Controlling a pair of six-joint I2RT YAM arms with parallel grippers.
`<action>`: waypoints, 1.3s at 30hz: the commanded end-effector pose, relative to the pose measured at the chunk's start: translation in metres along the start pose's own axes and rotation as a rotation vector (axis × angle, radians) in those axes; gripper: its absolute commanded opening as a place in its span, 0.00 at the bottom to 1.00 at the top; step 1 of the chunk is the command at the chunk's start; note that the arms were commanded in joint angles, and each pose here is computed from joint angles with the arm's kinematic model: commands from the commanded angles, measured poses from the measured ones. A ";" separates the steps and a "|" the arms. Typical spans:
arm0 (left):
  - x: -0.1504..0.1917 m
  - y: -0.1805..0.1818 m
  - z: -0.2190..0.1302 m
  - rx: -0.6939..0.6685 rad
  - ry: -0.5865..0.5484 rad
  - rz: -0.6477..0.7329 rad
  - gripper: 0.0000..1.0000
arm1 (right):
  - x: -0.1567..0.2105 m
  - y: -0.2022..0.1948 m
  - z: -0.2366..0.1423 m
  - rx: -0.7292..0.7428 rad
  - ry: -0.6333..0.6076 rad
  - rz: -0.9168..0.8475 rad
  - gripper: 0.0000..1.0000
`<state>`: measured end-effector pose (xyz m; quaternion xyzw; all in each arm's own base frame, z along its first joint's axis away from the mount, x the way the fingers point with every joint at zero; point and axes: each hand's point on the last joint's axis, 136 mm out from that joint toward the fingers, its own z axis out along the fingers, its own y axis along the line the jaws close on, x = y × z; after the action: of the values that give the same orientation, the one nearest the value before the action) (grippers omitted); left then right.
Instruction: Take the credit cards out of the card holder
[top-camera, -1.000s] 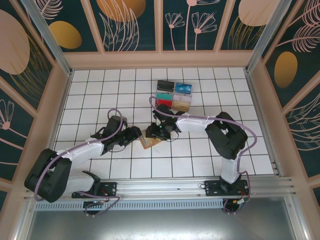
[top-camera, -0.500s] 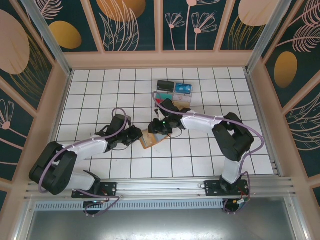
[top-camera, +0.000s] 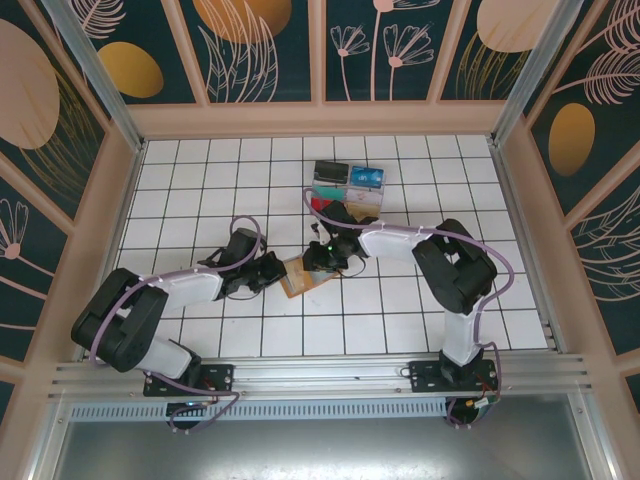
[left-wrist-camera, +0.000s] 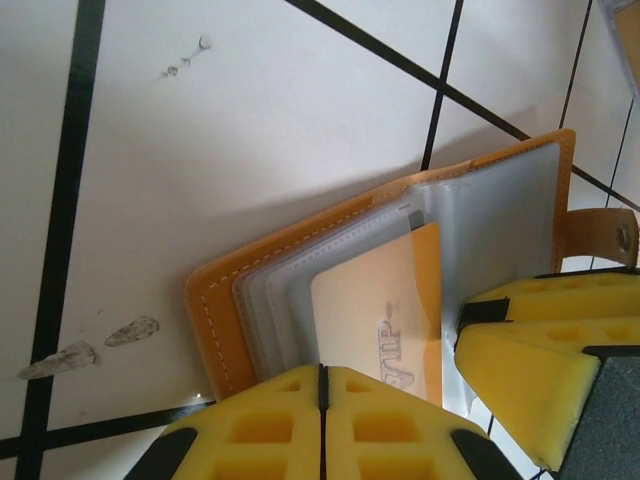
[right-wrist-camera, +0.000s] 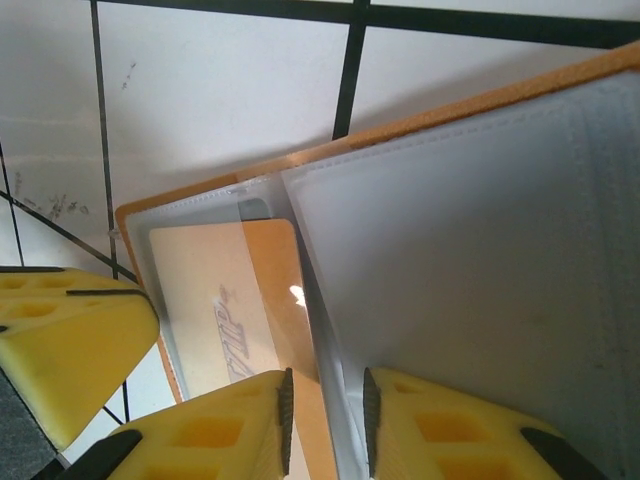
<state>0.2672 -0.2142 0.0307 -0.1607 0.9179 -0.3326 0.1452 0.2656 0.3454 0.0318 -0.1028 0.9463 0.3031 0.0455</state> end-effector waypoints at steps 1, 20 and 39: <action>0.003 0.007 0.003 -0.008 -0.008 0.017 0.08 | -0.004 0.003 0.006 -0.027 0.011 -0.037 0.28; 0.016 0.040 0.010 -0.099 0.021 0.005 0.06 | 0.000 -0.020 0.016 -0.012 0.035 0.022 0.27; 0.022 0.047 0.011 -0.102 0.032 0.005 0.08 | -0.001 0.014 0.002 -0.227 0.013 -0.017 0.04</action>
<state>0.2678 -0.2143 0.0230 -0.1520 0.9115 -0.3453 0.1636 0.2687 0.3538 0.0284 -0.1078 0.9145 0.3891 0.0251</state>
